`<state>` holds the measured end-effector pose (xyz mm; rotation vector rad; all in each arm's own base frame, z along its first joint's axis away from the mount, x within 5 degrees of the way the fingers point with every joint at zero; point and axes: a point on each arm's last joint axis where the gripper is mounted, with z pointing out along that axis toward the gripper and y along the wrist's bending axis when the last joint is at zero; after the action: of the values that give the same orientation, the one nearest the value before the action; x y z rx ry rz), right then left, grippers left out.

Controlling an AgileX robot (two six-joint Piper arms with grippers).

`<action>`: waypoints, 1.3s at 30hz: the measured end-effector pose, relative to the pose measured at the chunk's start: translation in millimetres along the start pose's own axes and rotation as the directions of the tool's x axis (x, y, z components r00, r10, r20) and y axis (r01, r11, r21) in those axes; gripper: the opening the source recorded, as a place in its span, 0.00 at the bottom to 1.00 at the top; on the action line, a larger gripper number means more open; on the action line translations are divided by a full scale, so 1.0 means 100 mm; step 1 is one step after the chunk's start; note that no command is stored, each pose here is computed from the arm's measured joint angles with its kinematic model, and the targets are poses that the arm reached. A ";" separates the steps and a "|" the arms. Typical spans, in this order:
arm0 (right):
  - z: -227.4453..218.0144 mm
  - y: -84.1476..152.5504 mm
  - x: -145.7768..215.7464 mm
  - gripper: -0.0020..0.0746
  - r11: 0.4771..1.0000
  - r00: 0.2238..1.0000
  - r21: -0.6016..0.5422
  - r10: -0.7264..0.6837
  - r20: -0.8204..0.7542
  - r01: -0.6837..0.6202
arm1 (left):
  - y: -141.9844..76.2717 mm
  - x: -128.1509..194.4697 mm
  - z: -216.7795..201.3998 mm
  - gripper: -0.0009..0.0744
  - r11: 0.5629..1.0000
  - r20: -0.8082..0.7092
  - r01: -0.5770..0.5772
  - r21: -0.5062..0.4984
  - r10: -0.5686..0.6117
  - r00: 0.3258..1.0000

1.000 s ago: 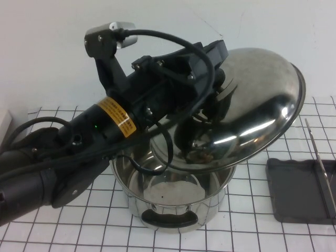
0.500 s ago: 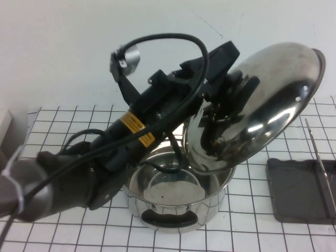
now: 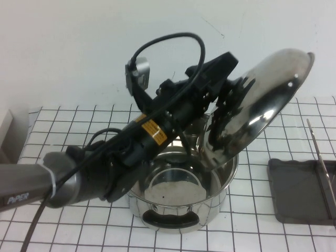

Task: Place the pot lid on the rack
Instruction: Hand over the pot lid

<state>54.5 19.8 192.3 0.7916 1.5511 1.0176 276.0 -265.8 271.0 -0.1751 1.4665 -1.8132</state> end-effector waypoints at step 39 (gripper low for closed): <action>1.48 1.68 -0.61 0.70 0.827 0.787 -0.510 -0.471 -0.399 0.236 | -0.31 -0.07 0.24 0.43 0.976 -0.024 -0.153 0.154 0.159 0.987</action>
<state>207.7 65.4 360.6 -0.1253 1.7299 1.2759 279.2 -278.9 308.2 0.0484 1.3217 -1.7979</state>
